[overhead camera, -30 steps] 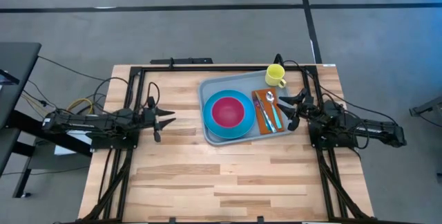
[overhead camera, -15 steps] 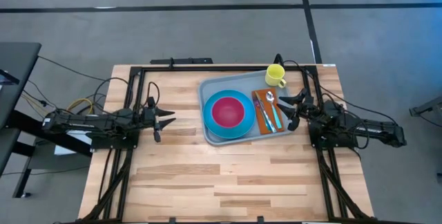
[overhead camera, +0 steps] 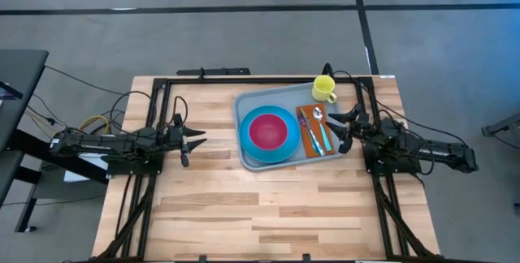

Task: Set up tray
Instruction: Return to Home Position

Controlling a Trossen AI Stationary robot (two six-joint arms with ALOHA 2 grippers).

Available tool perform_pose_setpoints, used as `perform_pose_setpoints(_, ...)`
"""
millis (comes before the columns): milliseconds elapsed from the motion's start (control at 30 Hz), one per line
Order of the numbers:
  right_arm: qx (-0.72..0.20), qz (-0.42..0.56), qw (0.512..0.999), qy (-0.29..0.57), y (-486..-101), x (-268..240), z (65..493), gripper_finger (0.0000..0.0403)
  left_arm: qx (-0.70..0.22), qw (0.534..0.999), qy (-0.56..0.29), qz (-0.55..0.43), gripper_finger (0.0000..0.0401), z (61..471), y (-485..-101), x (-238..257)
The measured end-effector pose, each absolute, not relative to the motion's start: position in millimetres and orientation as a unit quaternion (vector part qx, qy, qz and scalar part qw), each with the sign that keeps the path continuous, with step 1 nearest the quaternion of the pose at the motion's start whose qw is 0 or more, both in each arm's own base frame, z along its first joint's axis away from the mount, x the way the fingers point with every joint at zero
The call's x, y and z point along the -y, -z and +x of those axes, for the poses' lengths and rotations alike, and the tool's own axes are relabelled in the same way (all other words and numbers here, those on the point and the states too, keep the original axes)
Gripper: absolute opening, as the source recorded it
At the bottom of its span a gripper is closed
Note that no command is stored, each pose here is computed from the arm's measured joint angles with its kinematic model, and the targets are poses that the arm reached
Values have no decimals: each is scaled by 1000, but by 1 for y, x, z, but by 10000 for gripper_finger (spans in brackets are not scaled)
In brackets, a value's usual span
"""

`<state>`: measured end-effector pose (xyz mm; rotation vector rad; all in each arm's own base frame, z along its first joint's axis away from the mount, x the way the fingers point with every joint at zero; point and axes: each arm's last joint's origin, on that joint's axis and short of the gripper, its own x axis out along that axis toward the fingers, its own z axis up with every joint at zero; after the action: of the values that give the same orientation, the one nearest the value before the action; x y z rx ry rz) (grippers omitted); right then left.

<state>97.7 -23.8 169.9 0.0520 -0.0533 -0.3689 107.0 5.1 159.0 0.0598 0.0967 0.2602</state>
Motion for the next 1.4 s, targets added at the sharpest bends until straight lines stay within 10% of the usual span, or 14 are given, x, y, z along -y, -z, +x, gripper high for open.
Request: perform_pose_setpoints(1400, 26, 26, 982, 183, -170, 24, 98, 154, -48, 990, -130, 26, 108, 107, -159, -5)
